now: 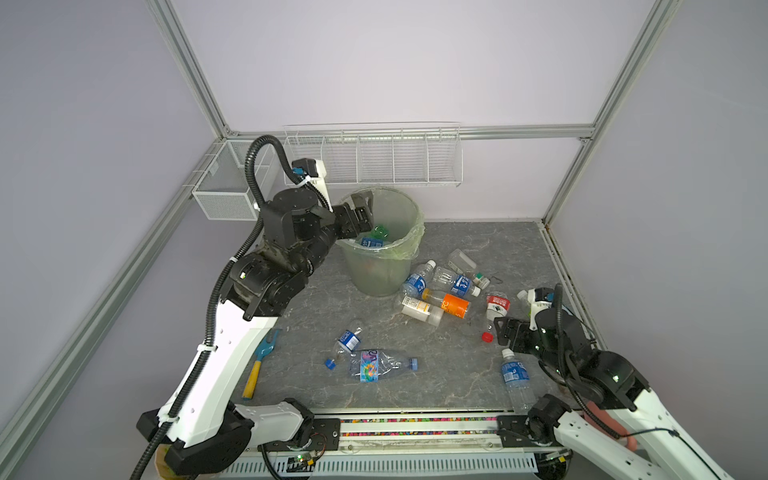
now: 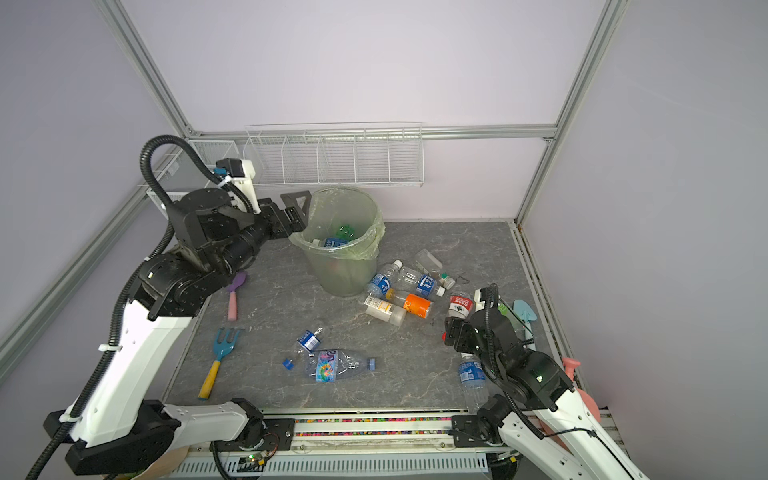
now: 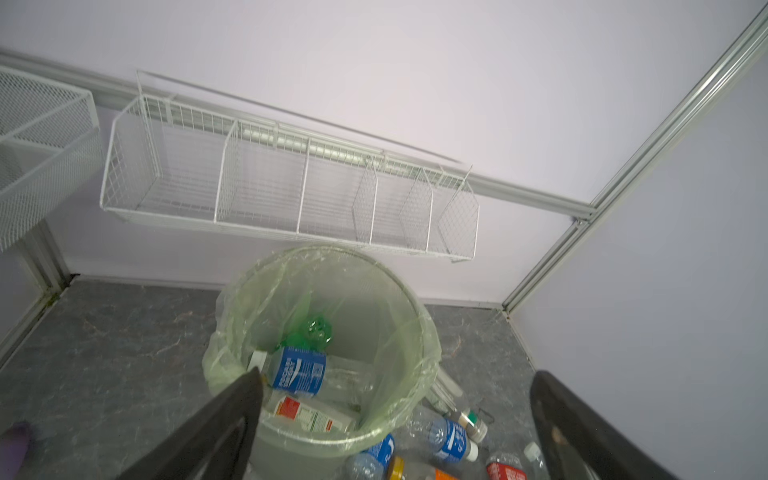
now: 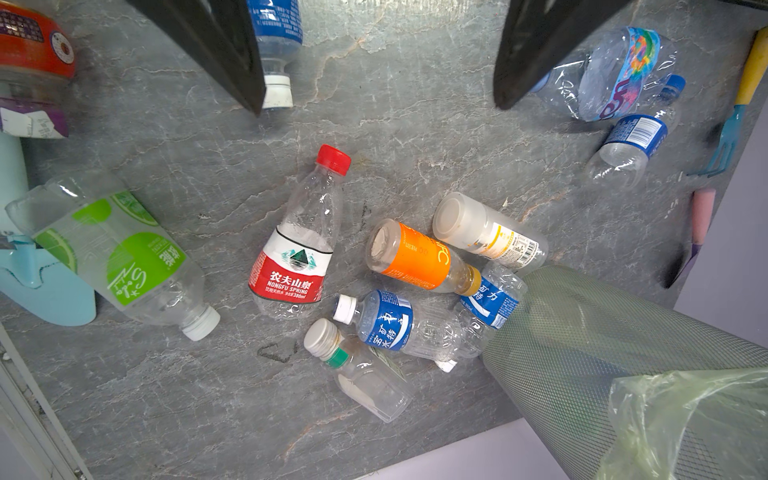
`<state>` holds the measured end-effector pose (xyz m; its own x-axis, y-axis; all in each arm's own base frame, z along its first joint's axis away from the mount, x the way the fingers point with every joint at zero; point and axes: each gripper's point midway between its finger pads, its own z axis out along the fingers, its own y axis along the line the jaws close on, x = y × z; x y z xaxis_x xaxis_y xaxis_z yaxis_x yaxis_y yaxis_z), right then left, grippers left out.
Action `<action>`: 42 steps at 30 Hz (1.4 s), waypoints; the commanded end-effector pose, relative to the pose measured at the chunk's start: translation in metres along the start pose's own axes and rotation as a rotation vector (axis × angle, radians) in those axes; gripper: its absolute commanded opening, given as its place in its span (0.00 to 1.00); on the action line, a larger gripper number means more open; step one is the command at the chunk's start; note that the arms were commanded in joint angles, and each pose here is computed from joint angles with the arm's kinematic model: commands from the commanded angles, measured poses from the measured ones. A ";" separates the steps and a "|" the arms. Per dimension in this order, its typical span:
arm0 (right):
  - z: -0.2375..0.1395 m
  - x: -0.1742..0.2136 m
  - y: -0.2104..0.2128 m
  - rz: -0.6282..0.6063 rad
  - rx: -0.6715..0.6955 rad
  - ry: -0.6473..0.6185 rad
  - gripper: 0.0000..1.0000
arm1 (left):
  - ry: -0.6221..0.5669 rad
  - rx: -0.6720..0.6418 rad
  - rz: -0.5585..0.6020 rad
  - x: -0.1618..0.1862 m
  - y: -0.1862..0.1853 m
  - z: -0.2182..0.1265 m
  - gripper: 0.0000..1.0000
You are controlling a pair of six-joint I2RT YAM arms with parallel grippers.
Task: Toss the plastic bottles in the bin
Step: 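Withdraw the left gripper while the right gripper reaches toward the red-label sauce bottle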
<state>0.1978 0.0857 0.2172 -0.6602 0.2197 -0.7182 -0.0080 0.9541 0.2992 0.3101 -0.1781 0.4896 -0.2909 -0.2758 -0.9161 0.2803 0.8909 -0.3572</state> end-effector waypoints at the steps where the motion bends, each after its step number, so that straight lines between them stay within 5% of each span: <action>1: -0.003 -0.007 -0.005 -0.013 0.050 0.001 0.88 | 0.046 0.040 -0.055 0.028 0.002 -0.008 0.99; 12: 0.026 -0.022 -0.022 0.015 0.176 0.129 0.88 | 0.189 0.030 -0.164 0.121 0.035 -0.029 0.97; 16: 0.043 -0.026 -0.045 0.149 0.223 0.193 0.88 | 0.232 0.041 -0.195 0.145 0.039 -0.035 0.96; 23: 0.038 -0.002 -0.115 0.409 0.512 0.302 0.89 | 0.267 0.038 -0.209 0.169 0.047 -0.044 0.95; 42: 0.004 0.072 -0.202 0.893 0.734 0.343 0.89 | 0.297 0.037 -0.219 0.189 0.053 -0.048 0.95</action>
<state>0.1620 -0.0915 0.1116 -0.4208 0.8735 -0.2450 0.8863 0.4535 0.0945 0.2284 -0.1636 0.3070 -0.5948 -0.3283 -0.7338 0.2100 0.8176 -0.5361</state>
